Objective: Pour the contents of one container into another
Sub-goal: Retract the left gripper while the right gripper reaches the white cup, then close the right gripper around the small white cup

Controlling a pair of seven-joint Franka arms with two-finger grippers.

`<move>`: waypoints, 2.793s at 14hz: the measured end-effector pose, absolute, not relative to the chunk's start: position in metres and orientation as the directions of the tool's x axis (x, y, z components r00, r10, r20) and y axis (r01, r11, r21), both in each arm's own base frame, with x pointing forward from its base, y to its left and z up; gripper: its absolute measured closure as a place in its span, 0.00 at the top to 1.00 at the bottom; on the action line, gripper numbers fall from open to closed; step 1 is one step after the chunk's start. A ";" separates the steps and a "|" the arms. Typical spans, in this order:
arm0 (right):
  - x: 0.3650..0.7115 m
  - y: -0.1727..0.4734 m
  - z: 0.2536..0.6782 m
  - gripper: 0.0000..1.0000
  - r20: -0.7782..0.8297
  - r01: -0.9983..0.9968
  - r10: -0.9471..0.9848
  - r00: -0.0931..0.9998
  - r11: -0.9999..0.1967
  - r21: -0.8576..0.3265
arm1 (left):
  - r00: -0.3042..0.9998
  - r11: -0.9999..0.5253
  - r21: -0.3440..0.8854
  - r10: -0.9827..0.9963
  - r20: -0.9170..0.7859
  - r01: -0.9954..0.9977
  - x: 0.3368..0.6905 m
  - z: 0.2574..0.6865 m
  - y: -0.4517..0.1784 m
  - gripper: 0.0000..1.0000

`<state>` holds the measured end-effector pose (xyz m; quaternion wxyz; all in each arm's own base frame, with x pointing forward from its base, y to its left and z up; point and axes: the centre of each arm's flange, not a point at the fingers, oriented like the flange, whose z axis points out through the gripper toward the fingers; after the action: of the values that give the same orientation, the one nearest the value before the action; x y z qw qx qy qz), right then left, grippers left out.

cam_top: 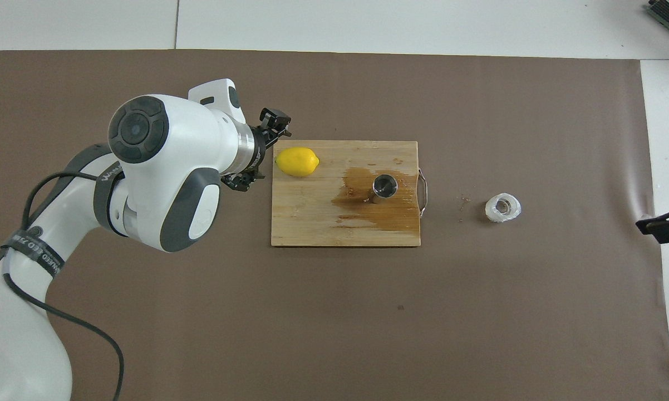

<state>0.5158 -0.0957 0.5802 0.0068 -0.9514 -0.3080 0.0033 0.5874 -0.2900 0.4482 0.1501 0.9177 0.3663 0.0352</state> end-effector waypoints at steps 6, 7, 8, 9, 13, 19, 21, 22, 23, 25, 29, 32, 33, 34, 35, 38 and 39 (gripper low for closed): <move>0.525 -0.109 0.511 1.00 0.139 0.859 0.848 0.512 -0.509 -0.057 | 0.948 -0.946 0.151 0.303 0.096 0.287 0.597 0.470 -0.211 1.00; 0.529 -0.114 0.489 1.00 0.171 0.891 0.874 0.455 -0.448 -0.080 | 0.950 -0.949 0.143 0.296 0.102 0.280 0.597 0.476 -0.202 1.00; 0.535 -0.116 0.467 1.00 0.214 0.919 0.893 0.395 -0.381 -0.103 | 0.948 -0.949 0.141 0.297 0.114 0.281 0.598 0.483 -0.193 1.00; 0.542 -0.119 0.443 1.00 0.272 0.947 0.907 0.322 -0.305 -0.104 | 0.944 -0.949 0.141 0.302 0.132 0.283 0.598 0.492 -0.183 1.00; 0.555 -0.126 0.368 1.00 0.472 0.982 0.861 0.189 -0.173 -0.078 | 0.968 -0.983 0.077 0.180 0.176 0.169 0.596 0.528 -0.120 1.00; 0.535 -0.115 0.297 1.00 0.662 0.977 0.721 0.205 -0.194 -0.090 | 0.994 -0.998 0.006 0.059 0.088 0.059 0.583 0.553 -0.075 1.00; 0.534 -0.113 0.263 1.00 0.705 0.980 0.684 0.185 -0.184 -0.079 | 0.998 -1.000 -0.006 -0.005 0.057 -0.005 0.578 0.565 -0.073 1.00; 0.534 -0.113 0.251 1.00 0.712 0.980 0.678 0.184 -0.182 -0.080 | 0.999 -1.000 -0.010 -0.021 0.041 -0.020 0.576 0.568 -0.069 1.00; 0.534 -0.113 0.245 1.00 0.716 0.981 0.674 0.183 -0.178 -0.082 | 0.999 -1.000 -0.014 -0.028 0.030 -0.027 0.575 0.571 -0.064 1.00; 0.534 -0.112 0.244 1.00 0.720 0.982 0.672 0.173 -0.172 -0.076 | 0.999 -0.999 -0.019 -0.034 0.027 -0.033 0.572 0.578 -0.053 1.00; 0.537 -0.104 0.238 1.00 0.761 0.984 0.633 0.142 -0.175 -0.038 | 0.998 -0.999 0.000 -0.050 0.033 -0.050 0.567 0.591 -0.035 1.00; 0.542 -0.092 0.234 1.00 0.774 0.984 0.623 0.115 -0.176 -0.004 | 0.997 -0.998 0.000 -0.069 0.045 -0.069 0.559 0.607 -0.033 1.00; 0.543 -0.090 0.234 1.00 0.773 0.984 0.625 0.111 -0.177 0.002 | 0.996 -0.997 -0.001 -0.072 0.054 -0.072 0.556 0.614 -0.034 1.00; 0.544 -0.087 0.235 1.00 0.774 0.984 0.624 0.109 -0.177 0.004 | 0.995 -0.997 -0.001 -0.074 0.059 -0.075 0.554 0.620 -0.035 1.00; 0.544 -0.085 0.235 1.00 0.775 0.984 0.622 0.108 -0.176 0.003 | 0.995 -0.997 -0.001 -0.077 0.061 -0.077 0.551 0.626 -0.036 1.00; 0.544 -0.084 0.232 1.00 0.772 0.984 0.625 0.112 -0.178 0.001 | 0.994 -0.996 -0.003 -0.085 0.063 -0.085 0.540 0.638 -0.040 1.00; 0.543 -0.085 0.231 0.93 0.770 0.983 0.628 0.115 -0.181 0.001 | 0.994 -0.996 -0.003 -0.089 0.057 -0.089 0.537 0.639 -0.042 1.00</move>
<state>0.5431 -0.0846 0.2305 0.2719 -0.6955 -0.5792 -0.3270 0.5371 -0.0419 0.6385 -0.0002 0.9986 -0.0446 0.0284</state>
